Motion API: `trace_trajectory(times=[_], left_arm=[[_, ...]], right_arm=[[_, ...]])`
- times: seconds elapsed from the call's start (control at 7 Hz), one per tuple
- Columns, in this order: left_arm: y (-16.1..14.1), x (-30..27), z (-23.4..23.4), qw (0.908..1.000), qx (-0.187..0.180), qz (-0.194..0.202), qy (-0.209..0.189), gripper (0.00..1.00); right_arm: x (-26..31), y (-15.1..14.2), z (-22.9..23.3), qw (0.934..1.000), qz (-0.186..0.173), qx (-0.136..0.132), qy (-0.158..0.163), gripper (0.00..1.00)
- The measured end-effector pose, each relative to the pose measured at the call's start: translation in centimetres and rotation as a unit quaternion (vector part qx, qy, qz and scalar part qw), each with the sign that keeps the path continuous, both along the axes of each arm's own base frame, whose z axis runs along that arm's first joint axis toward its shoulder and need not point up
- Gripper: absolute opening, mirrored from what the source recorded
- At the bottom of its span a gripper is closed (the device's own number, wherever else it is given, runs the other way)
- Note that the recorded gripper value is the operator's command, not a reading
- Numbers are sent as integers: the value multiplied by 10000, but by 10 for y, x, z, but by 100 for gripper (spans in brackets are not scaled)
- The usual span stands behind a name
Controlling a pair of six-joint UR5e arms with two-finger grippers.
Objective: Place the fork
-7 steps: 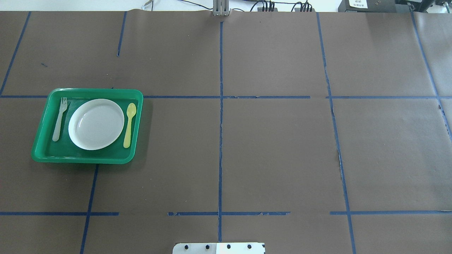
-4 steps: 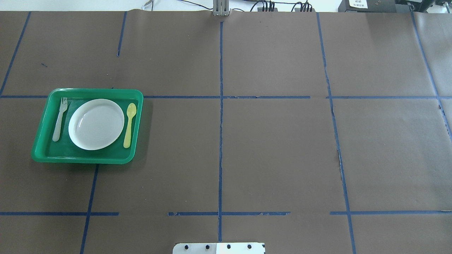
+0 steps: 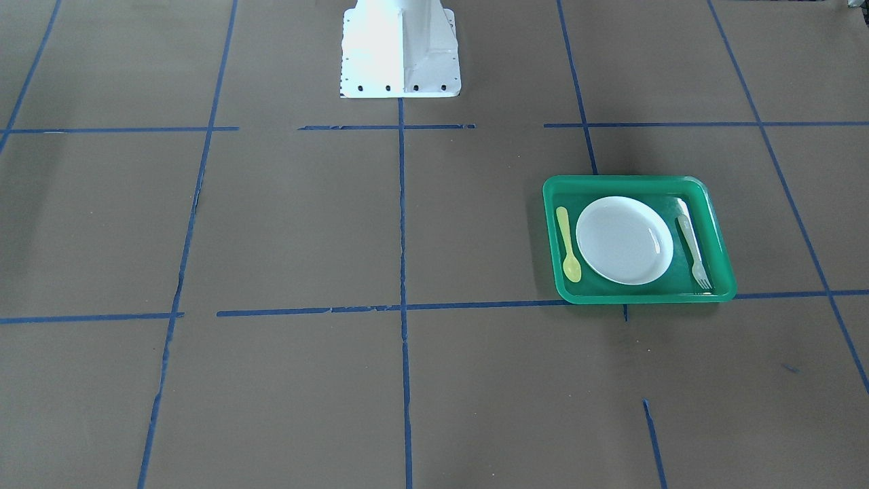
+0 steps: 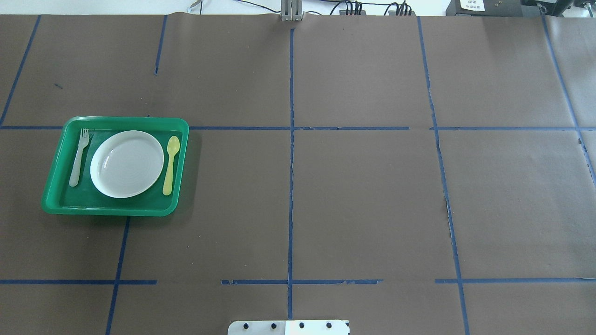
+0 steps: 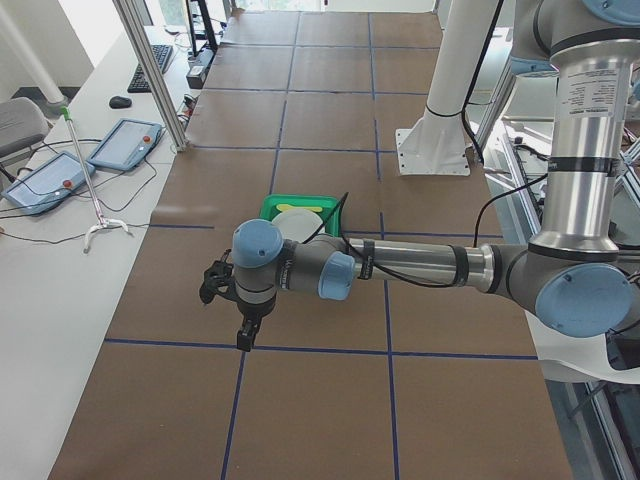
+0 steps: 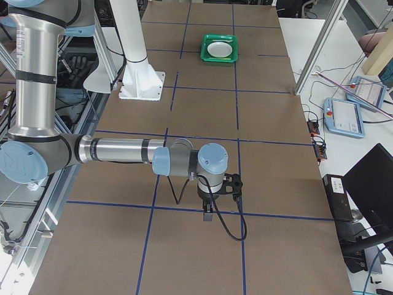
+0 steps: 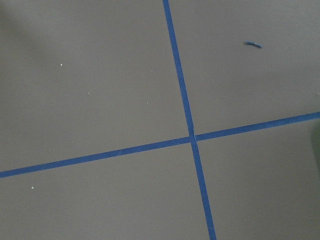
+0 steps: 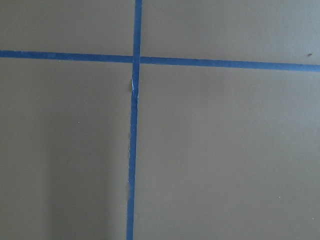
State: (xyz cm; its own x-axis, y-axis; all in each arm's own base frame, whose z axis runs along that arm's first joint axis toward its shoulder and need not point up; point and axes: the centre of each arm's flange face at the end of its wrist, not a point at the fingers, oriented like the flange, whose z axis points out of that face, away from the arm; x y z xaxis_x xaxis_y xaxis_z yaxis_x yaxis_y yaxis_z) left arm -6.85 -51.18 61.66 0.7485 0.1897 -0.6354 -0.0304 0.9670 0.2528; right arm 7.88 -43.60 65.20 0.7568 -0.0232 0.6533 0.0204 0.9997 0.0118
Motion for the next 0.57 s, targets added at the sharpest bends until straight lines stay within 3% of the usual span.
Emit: trace_trajectory(times=[0.57], left_arm=[[-5, -1, -13, 10000, 89, -33, 10, 100]], right_arm=[[0, 0, 0, 10000, 1, -1, 0, 100]])
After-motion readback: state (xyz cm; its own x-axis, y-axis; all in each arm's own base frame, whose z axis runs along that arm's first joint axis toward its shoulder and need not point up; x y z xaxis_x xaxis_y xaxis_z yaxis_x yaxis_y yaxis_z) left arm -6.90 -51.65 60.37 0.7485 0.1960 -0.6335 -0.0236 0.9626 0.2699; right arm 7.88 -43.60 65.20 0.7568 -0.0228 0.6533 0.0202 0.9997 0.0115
